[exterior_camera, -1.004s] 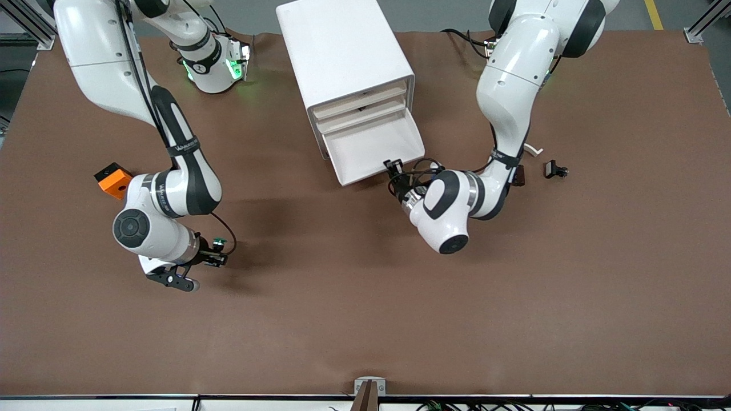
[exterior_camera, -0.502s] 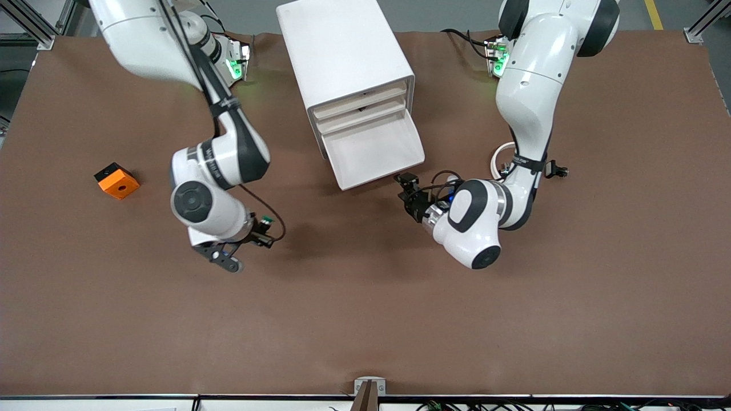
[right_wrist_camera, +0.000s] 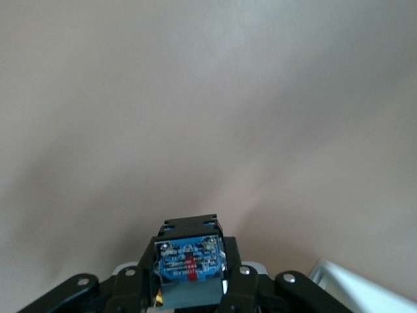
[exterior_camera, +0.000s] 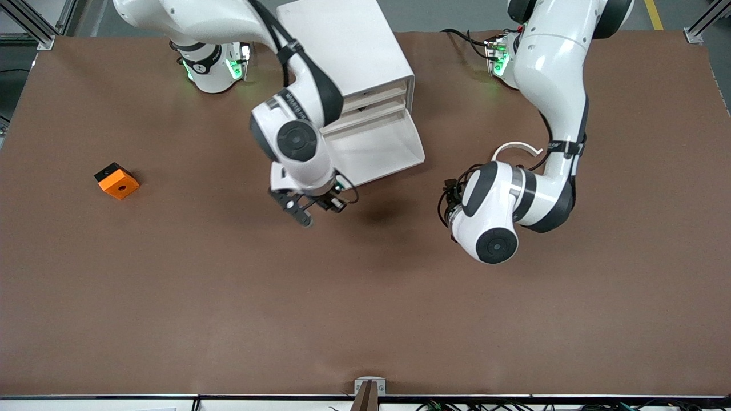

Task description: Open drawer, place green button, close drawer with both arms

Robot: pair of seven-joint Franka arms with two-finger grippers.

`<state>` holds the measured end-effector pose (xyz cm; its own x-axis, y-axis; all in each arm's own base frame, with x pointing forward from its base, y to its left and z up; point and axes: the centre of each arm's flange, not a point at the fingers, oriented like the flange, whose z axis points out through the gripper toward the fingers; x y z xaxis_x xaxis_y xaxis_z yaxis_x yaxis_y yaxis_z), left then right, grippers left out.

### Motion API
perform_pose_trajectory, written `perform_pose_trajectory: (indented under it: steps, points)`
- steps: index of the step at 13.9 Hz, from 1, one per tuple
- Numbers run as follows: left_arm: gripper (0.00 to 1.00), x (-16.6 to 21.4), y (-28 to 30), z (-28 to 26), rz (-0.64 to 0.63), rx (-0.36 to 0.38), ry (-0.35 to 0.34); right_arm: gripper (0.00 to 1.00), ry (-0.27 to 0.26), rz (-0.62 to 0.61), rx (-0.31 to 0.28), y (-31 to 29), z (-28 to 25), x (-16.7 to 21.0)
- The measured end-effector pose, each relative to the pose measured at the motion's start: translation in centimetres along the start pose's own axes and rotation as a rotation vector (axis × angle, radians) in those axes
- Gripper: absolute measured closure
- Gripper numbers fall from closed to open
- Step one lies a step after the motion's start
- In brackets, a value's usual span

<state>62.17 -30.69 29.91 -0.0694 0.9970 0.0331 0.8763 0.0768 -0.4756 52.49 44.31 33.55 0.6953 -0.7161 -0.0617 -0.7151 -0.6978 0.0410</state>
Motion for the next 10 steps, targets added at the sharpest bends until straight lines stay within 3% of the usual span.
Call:
perform_pose_trajectory:
  steps: [2,5,7,10]
  points:
    - [0.00,2.0,-0.3,-3.0,0.120,-0.059,0.026,0.59,0.004,0.051,-0.008,-0.2,0.5,-4.2]
    - [0.00,7.2,-1.1,-9.6,0.342,-0.163,0.009,0.59,0.012,0.078,-0.021,0.0,1.6,-8.8]
    - [0.00,10.6,-2.3,-13.6,0.479,-0.226,-0.004,0.59,0.013,0.066,0.002,0.0,2.4,-11.2]
    - [0.00,14.5,-4.0,-17.6,0.589,-0.294,-0.013,0.59,0.018,0.042,0.045,0.2,4.4,-13.0]
